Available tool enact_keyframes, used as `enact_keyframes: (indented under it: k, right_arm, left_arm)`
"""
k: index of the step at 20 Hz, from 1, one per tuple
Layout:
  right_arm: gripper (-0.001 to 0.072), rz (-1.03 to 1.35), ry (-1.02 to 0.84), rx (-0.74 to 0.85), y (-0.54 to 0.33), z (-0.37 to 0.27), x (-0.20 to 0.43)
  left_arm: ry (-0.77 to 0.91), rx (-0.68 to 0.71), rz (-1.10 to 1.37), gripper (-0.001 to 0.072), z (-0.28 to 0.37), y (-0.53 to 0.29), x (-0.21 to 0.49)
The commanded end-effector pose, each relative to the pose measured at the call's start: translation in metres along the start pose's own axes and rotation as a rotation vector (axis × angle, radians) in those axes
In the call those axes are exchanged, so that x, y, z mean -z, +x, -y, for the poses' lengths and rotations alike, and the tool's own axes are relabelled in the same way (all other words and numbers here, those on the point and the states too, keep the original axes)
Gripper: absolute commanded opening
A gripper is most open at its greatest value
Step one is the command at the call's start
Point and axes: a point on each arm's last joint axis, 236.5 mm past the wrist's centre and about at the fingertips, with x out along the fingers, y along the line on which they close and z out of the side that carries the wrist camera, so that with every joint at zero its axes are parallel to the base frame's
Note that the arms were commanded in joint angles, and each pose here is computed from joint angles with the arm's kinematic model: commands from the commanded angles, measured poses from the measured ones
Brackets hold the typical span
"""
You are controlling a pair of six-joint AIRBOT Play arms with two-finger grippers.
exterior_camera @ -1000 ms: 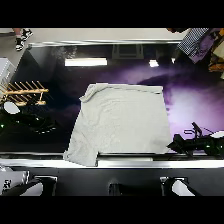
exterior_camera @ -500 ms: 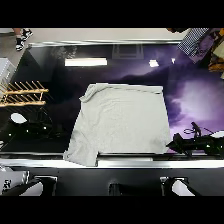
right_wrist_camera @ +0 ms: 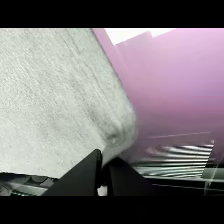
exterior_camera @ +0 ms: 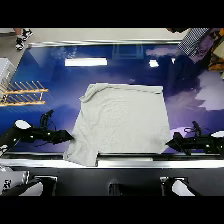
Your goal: Fold the clothes and pants, and hang the long-sleeved shirts on hangers.
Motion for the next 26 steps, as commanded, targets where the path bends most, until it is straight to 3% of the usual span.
enact_keyframes:
  k: [1,6,9,10,16,19,23,26]
  right_arm:
    - [0.0034,0.011,0.002,-0.007,0.0,-0.002,-0.003]
    - [0.0034,0.014,0.003,-0.009,0.0,-0.002,-0.003]
    - [0.0034,0.017,0.003,-0.01,-0.001,-0.003,-0.004]
    - [0.0034,0.019,0.002,-0.017,0.0,-0.004,-0.005]
    - [0.0032,0.19,-0.062,-0.28,-0.014,-0.07,-0.042]
    - [0.0031,0.264,-0.221,-0.264,-0.016,-0.118,-0.061]
    - [0.0031,0.483,-0.473,-0.228,-0.068,-0.231,-0.104]
    - [0.0031,0.755,-0.654,-0.234,-0.19,-0.323,-0.116]
  left_arm:
    - [-0.022,0.031,-0.022,0.0468,0.003,0.006,0.007]
    - [0.02,0.031,-0.065,0.0456,0.013,0.017,0.017]
    - [0.031,0.027,-0.065,0.0273,0.015,0.019,0.017]
    - [0.031,0.026,-0.065,0.0029,0.015,0.019,0.017]
    - [0.044,0.108,0.079,0.0018,0.049,-0.001,-0.033]
    - [0.097,0.124,0.218,0.0018,0.085,-0.042,-0.09]
    - [0.271,0.148,0.495,0.0017,0.169,-0.149,-0.17]
    - [0.45,0.085,0.754,0.0018,0.241,-0.268,-0.194]
